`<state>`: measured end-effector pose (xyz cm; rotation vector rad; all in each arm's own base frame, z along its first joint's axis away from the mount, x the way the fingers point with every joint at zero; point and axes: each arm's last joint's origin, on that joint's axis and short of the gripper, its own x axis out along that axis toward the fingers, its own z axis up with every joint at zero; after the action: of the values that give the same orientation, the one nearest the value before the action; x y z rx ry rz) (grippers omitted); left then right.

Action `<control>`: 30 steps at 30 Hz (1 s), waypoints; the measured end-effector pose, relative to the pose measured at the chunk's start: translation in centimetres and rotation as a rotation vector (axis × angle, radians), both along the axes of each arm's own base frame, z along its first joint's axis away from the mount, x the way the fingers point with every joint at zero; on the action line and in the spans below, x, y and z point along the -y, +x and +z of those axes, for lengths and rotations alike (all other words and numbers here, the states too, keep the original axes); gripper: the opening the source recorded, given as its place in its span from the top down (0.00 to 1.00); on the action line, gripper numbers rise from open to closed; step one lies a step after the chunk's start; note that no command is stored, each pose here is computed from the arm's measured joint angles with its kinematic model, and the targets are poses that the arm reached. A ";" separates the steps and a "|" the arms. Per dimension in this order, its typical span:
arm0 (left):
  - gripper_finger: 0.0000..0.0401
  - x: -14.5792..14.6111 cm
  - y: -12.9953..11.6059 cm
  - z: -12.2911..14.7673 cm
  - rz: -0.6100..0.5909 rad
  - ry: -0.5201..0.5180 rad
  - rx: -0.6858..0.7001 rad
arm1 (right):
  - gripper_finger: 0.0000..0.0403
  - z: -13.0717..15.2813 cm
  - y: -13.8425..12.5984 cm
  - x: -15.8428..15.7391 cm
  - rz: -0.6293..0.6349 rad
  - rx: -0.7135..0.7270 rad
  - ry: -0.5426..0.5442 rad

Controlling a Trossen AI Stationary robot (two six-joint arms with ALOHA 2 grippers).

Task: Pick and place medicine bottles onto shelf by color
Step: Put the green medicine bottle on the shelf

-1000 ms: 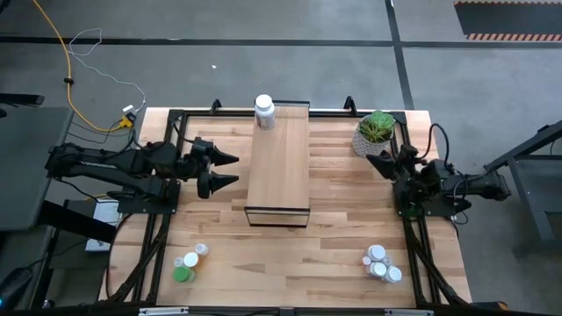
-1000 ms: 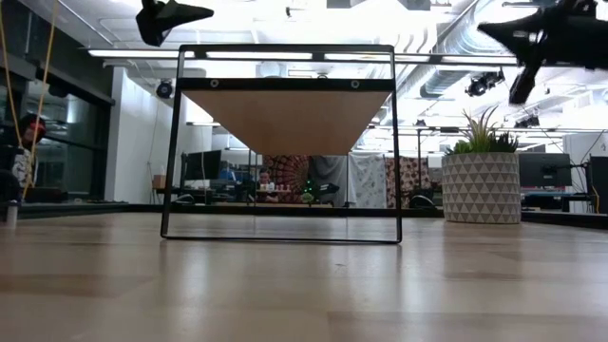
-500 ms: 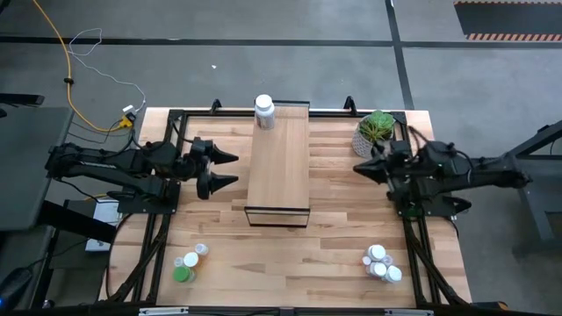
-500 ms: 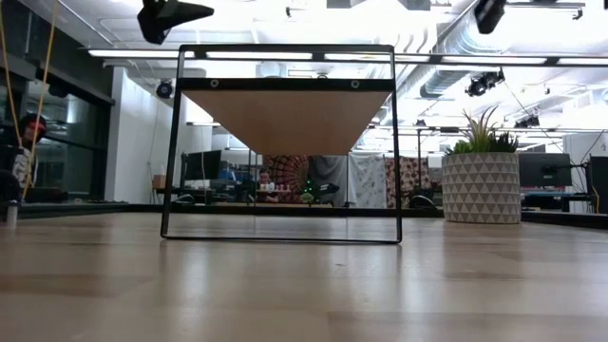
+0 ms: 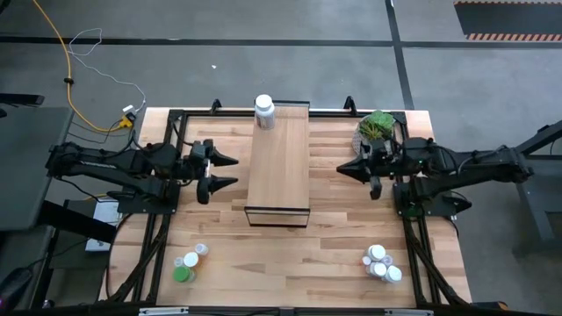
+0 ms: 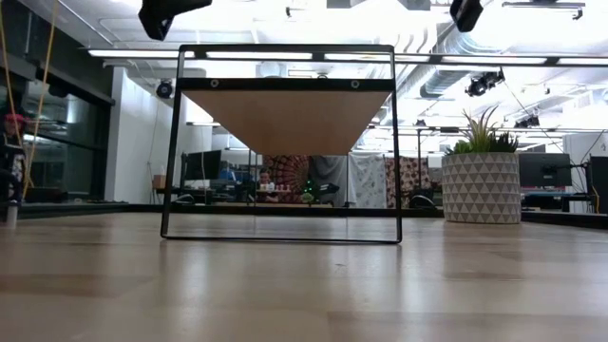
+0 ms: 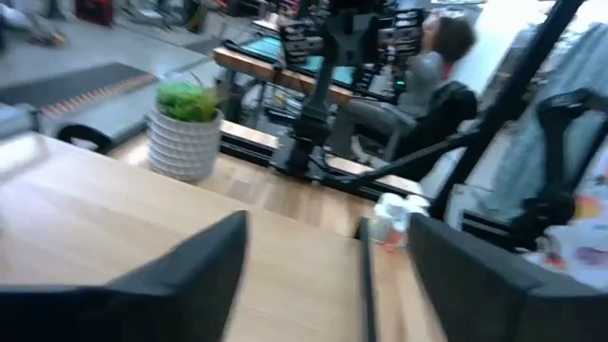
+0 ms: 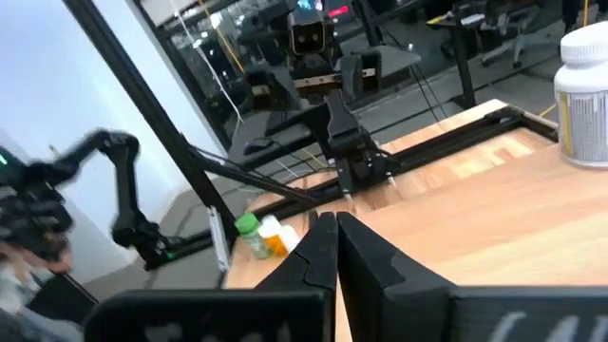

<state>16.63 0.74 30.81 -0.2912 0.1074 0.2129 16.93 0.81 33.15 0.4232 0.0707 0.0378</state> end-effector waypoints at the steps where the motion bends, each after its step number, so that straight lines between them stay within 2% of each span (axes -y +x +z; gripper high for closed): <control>1: 0.44 0.0 0.0 0.0 0.014 0.017 -0.002 | 1.00 0.2 0.0 0.0 -0.002 0.004 0.024; 5: 0.84 -0.2 -0.2 0.2 0.051 0.091 -0.006 | 1.00 1.5 -0.2 0.0 -0.017 0.025 0.101; 6: 0.92 -0.2 -0.3 0.2 0.050 0.106 0.003 | 0.99 1.9 -0.1 0.1 -0.022 0.020 0.112; 7: 0.95 -0.2 -0.5 0.2 0.051 0.109 0.011 | 0.98 2.3 0.0 0.1 -0.025 0.003 0.116; 11: 0.97 -0.1 -1.4 -0.2 0.014 0.087 0.030 | 0.86 3.4 0.7 0.0 -0.030 -0.175 0.143; 17: 0.99 -0.1 -3.1 -0.8 0.017 0.036 0.089 | 0.56 3.2 1.5 -0.7 0.013 -0.603 0.298; 24: 1.00 -0.1 -4.2 -0.5 0.030 0.023 0.135 | 0.23 0.8 1.3 -3.7 0.072 -0.965 0.484; 30: 1.00 -0.1 -4.3 -0.5 0.046 0.024 0.136 | 0.09 -2.0 -0.4 -7.6 0.001 -1.196 0.634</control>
<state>12.33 0.88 30.30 -0.2839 -0.0360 0.2388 16.55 8.42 31.14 1.0339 1.2622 -0.2043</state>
